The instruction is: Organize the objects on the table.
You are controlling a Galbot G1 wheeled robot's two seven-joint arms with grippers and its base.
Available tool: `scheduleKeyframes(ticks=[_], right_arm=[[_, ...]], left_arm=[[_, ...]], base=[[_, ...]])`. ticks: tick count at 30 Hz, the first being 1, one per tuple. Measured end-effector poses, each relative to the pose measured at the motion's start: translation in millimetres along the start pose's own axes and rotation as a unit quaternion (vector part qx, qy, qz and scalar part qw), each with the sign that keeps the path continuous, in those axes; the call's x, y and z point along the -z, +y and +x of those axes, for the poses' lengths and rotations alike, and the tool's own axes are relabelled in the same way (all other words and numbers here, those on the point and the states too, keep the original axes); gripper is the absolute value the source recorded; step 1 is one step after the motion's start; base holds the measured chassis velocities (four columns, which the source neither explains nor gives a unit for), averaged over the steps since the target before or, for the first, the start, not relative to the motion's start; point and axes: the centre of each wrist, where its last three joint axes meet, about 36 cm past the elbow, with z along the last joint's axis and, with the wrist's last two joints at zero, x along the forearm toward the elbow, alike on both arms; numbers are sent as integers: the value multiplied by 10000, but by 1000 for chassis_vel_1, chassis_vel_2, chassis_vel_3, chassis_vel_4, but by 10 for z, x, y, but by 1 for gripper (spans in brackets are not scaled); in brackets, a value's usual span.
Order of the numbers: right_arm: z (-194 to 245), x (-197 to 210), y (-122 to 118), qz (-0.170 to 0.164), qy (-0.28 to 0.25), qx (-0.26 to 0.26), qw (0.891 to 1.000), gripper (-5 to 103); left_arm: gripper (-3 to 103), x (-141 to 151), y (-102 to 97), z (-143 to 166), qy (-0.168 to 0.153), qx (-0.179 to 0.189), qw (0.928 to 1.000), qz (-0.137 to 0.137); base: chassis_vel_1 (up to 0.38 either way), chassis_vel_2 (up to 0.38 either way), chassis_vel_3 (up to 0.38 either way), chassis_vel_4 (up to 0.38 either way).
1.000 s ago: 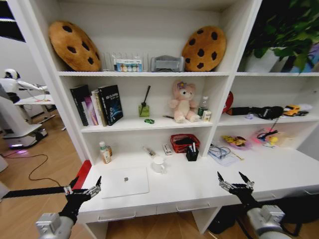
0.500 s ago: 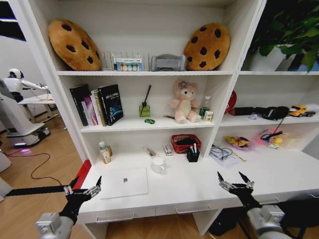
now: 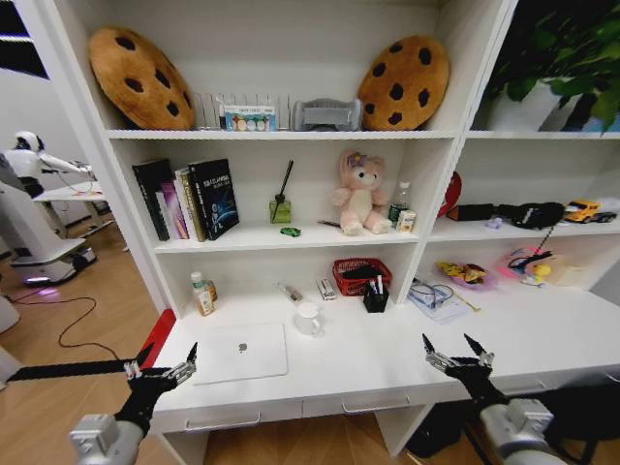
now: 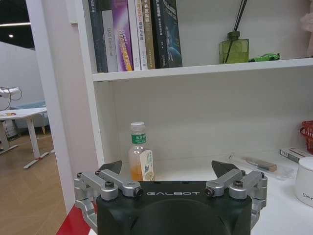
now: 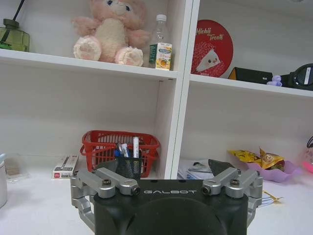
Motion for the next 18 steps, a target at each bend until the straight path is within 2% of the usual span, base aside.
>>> scheduleKeyframes(ticks=[9,18], right_arm=[[0,0,0,0,-1,0,10000,100],[0,0,0,0,-1,1,10000,100]], left_arm=[[100,0,0,0,0,0,10000,0],[100,0,0,0,0,1,10000,0]], base=[[29,-27,-41,38],[157,-147,-196,169]])
